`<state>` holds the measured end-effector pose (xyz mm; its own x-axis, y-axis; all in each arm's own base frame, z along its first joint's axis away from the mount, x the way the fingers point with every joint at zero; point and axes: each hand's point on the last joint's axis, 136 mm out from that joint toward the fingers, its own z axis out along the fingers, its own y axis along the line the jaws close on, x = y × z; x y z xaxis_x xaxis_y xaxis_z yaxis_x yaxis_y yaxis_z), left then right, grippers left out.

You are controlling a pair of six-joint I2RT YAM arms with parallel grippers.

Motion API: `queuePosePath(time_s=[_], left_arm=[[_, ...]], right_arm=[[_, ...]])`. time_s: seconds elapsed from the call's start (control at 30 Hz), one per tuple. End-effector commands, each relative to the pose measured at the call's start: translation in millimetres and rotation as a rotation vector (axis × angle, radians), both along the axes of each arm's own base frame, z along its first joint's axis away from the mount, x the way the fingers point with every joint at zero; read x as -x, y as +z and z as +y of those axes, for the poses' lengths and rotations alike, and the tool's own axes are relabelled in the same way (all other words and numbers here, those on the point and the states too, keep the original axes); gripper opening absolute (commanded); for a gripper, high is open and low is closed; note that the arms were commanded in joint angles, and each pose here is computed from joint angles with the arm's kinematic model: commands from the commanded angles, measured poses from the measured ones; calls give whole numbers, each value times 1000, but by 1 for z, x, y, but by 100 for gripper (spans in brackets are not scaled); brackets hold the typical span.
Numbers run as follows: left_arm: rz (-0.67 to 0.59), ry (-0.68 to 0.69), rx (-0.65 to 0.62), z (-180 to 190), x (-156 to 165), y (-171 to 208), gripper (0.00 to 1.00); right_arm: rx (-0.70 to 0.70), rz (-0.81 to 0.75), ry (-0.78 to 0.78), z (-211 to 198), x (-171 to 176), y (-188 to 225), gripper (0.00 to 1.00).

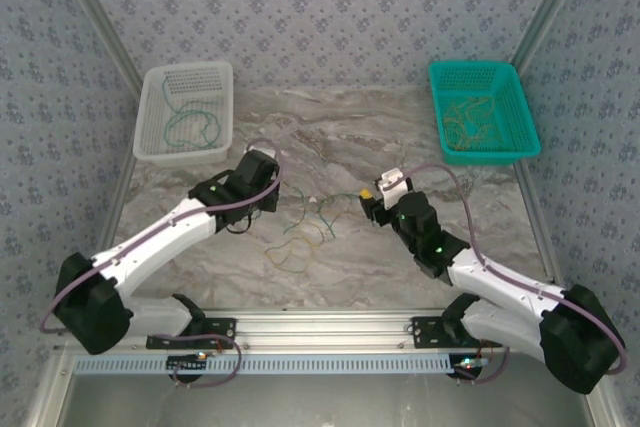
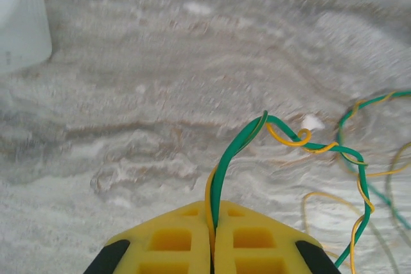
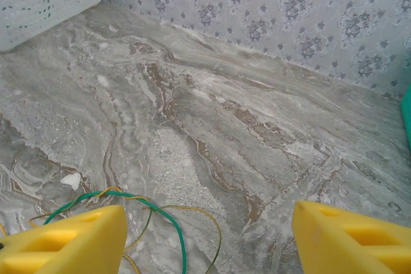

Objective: Untangle the cables

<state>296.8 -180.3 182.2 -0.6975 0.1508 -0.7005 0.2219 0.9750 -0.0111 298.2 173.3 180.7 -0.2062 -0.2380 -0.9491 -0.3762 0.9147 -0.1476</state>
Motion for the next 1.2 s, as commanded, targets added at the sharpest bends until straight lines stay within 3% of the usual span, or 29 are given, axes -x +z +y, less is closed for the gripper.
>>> queuePosePath(time_s=[0.0,0.27,0.4,0.53,0.77,1.07,1.17], left_arm=[[-179,-64,148,-15,-4,58,0],[-304,-149,284,-21,11,106,0],[-314,-219,363,-31,16,108,0],[-349,-229,434,-31,15,110,0],[-376,-255,493,-27,11,116,0],[-387,-282,543,-35,9,115,0],[-397,-290,562,-37,10,116,0]], right_arm=[[-43,-26,-46,-11,0,6,72],[-128,-63,27,-10,10,18,76],[-194,-116,276,11,38,33,80],[-235,-116,465,28,59,45,91],[-157,9,699,76,79,36,94],[-81,38,640,142,49,10,94],[-48,49,613,156,34,3,83]])
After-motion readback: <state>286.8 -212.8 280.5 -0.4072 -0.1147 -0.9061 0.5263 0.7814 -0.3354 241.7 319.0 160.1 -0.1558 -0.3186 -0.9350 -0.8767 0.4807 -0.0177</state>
